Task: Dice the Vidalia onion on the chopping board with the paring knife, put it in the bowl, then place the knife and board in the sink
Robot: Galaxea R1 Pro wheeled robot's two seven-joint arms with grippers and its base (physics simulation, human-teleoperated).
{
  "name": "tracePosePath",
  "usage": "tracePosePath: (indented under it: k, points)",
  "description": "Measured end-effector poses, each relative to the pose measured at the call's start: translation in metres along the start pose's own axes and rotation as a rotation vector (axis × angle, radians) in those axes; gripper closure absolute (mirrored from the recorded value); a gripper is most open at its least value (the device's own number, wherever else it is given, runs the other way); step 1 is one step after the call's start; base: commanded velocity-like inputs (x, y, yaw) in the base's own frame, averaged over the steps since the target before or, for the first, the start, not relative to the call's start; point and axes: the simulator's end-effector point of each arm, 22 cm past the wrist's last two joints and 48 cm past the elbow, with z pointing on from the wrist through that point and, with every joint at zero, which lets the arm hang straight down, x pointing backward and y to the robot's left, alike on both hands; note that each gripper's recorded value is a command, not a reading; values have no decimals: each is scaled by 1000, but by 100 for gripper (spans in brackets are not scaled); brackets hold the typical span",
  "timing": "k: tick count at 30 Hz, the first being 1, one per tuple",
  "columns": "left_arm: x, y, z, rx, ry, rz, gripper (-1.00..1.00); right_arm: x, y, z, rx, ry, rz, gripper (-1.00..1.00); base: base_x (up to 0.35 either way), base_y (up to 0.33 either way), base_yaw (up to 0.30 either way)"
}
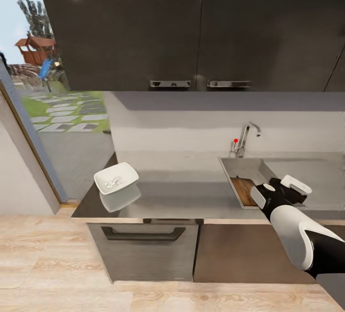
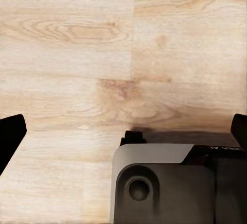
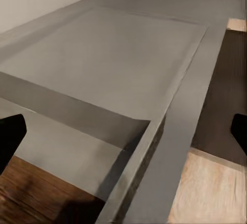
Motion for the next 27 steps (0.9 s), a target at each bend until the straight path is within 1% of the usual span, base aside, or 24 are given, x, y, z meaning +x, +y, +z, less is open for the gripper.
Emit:
tracePosePath:
  k: [18,20,23,24,25,26,27]
  points:
    - [0,0,0,0,2,0,-100,0,4,-3,-12,-8,-14,-100,-336,0,0]
    - [0,0,0,0,1,0,-100,1,4,-3,-13,-7,-15,-100,-219,0,0]
    - [0,-2,0,3,1,0,-100,3,3,-2,-13,-2,-20,-100,-63,0,0]
    - [0,-4,0,5,0,0,-100,6,4,-2,-22,3,-27,-100,-13,0,0]
    - [0,-4,0,7,-1,0,-100,18,7,-2,-48,23,-47,-100,-8,0,0]
    - [0,-5,0,7,-1,0,-100,31,9,-2,-75,45,-72,-100,-4,0,0]
    - [0,-5,0,7,-2,0,-100,52,12,-3,-120,81,-108,-100,-2,0,0]
